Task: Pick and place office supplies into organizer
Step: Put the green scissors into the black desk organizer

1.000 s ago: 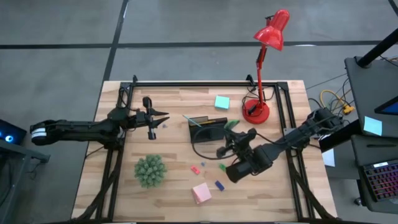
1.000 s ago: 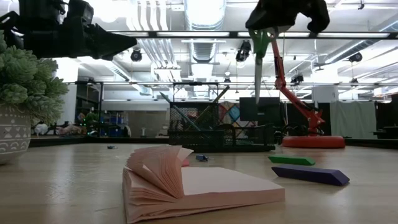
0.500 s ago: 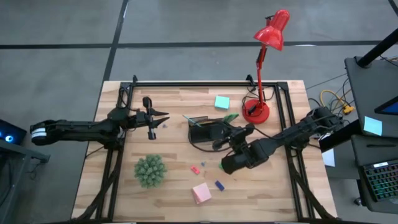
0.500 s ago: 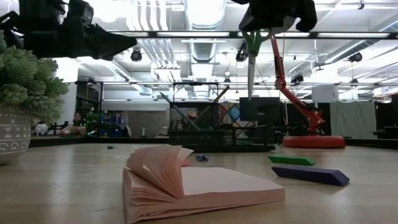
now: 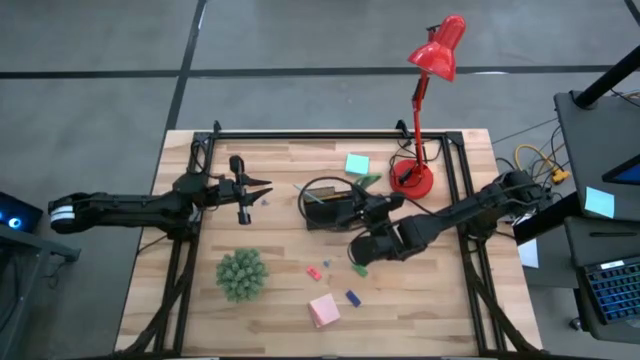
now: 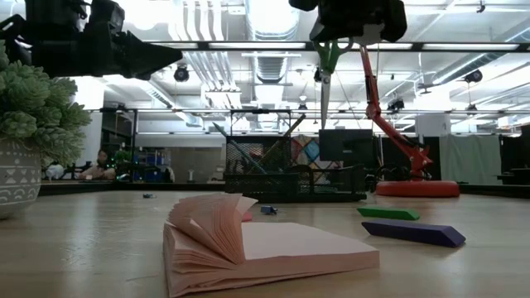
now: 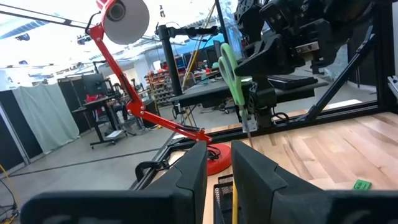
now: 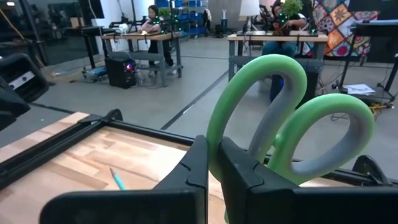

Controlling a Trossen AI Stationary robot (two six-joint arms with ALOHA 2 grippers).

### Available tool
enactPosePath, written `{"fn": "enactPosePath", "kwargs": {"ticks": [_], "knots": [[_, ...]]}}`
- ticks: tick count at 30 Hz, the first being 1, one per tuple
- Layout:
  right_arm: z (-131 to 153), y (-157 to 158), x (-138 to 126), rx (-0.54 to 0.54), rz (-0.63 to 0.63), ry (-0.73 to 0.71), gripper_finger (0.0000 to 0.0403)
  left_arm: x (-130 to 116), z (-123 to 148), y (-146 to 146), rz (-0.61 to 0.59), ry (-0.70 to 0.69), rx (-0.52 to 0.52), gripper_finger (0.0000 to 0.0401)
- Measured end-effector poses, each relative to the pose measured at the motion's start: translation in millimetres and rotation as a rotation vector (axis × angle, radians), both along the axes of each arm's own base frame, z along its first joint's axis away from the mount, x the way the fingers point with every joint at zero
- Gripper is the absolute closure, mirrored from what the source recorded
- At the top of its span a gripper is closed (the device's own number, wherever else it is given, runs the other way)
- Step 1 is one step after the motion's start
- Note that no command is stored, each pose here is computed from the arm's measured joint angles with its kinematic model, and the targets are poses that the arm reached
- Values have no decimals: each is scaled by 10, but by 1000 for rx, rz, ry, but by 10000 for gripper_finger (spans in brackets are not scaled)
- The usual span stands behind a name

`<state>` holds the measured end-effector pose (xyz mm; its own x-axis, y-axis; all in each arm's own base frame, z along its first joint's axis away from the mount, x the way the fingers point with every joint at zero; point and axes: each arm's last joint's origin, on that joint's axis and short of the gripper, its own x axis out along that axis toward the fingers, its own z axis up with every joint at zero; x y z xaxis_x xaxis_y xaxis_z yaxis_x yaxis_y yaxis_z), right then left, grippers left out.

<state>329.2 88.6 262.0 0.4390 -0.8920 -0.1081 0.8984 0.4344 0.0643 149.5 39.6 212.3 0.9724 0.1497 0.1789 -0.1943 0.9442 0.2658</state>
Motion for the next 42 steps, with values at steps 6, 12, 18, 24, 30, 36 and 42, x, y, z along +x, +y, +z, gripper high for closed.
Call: {"fn": "enactPosePath", "kwargs": {"ticks": [6, 12, 18, 24, 30, 36, 42], "knots": [[58, -61, 65, -4, -7, -4, 390, 0, 0, 1, 1, 0, 0, 342], [111, -144, 138, 9, 8, -6, 390, 0, 0, 1, 1, 0, 1, 342], [164, -217, 197, 14, 24, -14, 390, 0, 0, 1, 1, 0, 1, 342], [218, -214, 236, 20, 70, -24, 390, 0, 0, 0, 1, 0, 1, 342], [260, -219, 257, 14, 84, -39, 390, 0, 1, 1, 1, 0, 1, 342], [276, -284, 301, 40, 151, -43, 390, 0, 3, 1, 2, -1, 2, 342], [365, -376, 362, 5, 220, -52, 390, 0, 3, 1, 2, -1, 2, 342]]}}
